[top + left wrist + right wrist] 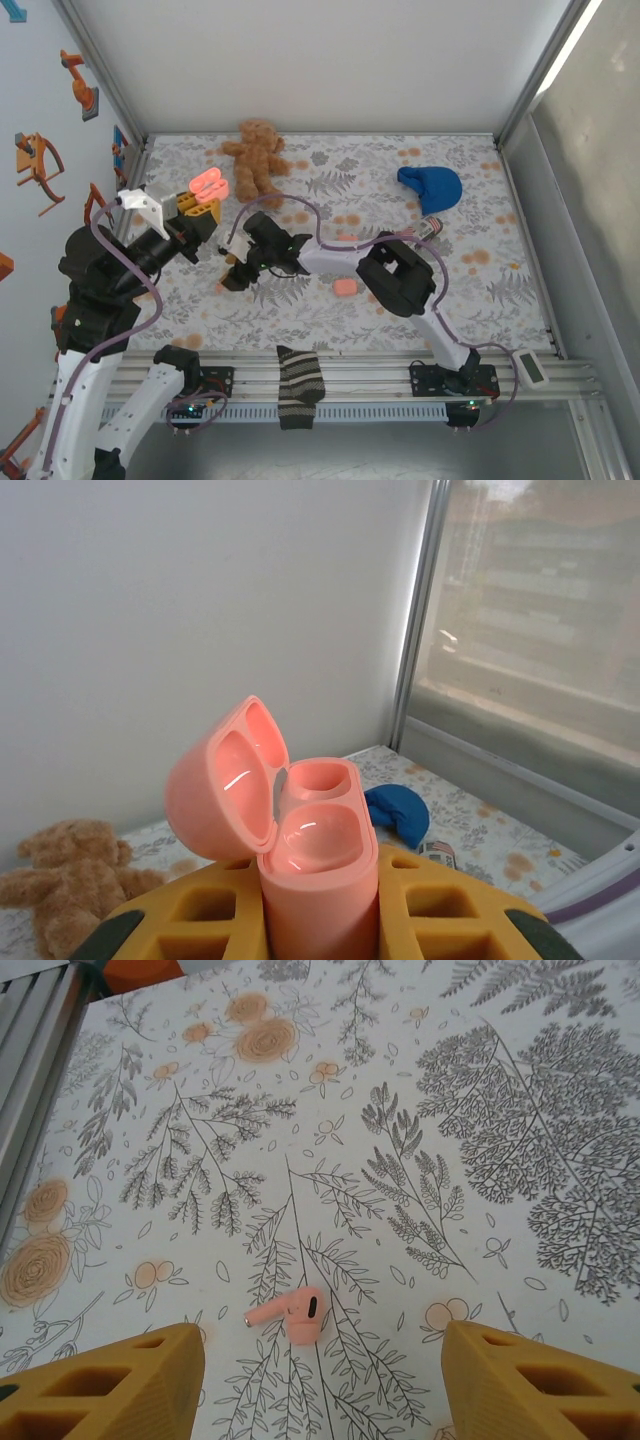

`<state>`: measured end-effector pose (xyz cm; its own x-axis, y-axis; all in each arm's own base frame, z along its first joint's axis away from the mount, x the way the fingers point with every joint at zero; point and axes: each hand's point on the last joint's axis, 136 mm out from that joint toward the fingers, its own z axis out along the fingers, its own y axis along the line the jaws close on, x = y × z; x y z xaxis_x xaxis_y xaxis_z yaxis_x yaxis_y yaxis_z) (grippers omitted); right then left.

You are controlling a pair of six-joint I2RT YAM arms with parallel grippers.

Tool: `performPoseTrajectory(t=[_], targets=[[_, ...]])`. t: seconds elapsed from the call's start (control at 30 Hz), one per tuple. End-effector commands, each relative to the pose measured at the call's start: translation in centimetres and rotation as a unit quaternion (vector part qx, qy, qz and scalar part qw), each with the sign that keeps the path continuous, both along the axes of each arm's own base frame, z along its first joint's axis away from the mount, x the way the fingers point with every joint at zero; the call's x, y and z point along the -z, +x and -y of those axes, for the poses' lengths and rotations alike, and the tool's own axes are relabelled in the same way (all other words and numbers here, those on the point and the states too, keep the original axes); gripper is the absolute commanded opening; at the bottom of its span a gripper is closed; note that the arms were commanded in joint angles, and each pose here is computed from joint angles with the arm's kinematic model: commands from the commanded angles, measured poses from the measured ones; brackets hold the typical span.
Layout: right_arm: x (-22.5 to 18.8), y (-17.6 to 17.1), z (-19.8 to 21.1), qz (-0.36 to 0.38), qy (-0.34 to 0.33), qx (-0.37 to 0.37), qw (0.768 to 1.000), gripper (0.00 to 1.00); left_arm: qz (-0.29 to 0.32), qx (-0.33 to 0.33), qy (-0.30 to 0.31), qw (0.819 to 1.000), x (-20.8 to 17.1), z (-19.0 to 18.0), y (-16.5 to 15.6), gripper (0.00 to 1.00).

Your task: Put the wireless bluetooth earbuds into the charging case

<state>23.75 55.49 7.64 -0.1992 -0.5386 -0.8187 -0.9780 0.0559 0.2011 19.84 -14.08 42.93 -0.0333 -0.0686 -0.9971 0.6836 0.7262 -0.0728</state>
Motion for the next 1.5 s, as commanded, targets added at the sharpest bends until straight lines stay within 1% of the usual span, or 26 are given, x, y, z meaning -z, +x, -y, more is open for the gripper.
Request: performPoseTrajectory(t=[0.0, 0.23, 0.57, 0.83, 1.03, 1.47], targets=[[0.8, -1.1, -0.4, -0.012, -0.035, -0.025, 0.999, 0.62, 0.006, 0.015, -0.013, 1.0, -1.2, 0.3, -0.5, 0.04], [1.7, -1.5, -2.1, -0.019, -0.051, -0.04, 0.998, 0.57, -0.005, 0.015, -0.012, 1.0, -0.7, 0.4, -0.2, 0.03], [3.0, -1.8, -3.2, -0.028, -0.063, -0.058, 0.996, 0.51, -0.011, 0.011, -0.012, 1.0, -0.3, 0.3, 0.1, 0.02], [4.1, -2.3, -3.6, -0.027, -0.079, -0.07, 0.994, 0.49, -0.014, 0.01, -0.011, 1.0, -0.1, 0.3, 0.0, 0.02], [4.4, -2.4, -3.8, -0.032, -0.081, -0.073, 0.994, 0.46, -0.014, 0.01, -0.01, 1.0, 0.0, 0.3, 0.0, 0.02], [5.9, -2.6, -3.2, -0.038, -0.103, -0.076, 0.991, 0.41, -0.016, 0.01, -0.009, 1.0, 0.1, 0.3, 0.0, 0.02]])
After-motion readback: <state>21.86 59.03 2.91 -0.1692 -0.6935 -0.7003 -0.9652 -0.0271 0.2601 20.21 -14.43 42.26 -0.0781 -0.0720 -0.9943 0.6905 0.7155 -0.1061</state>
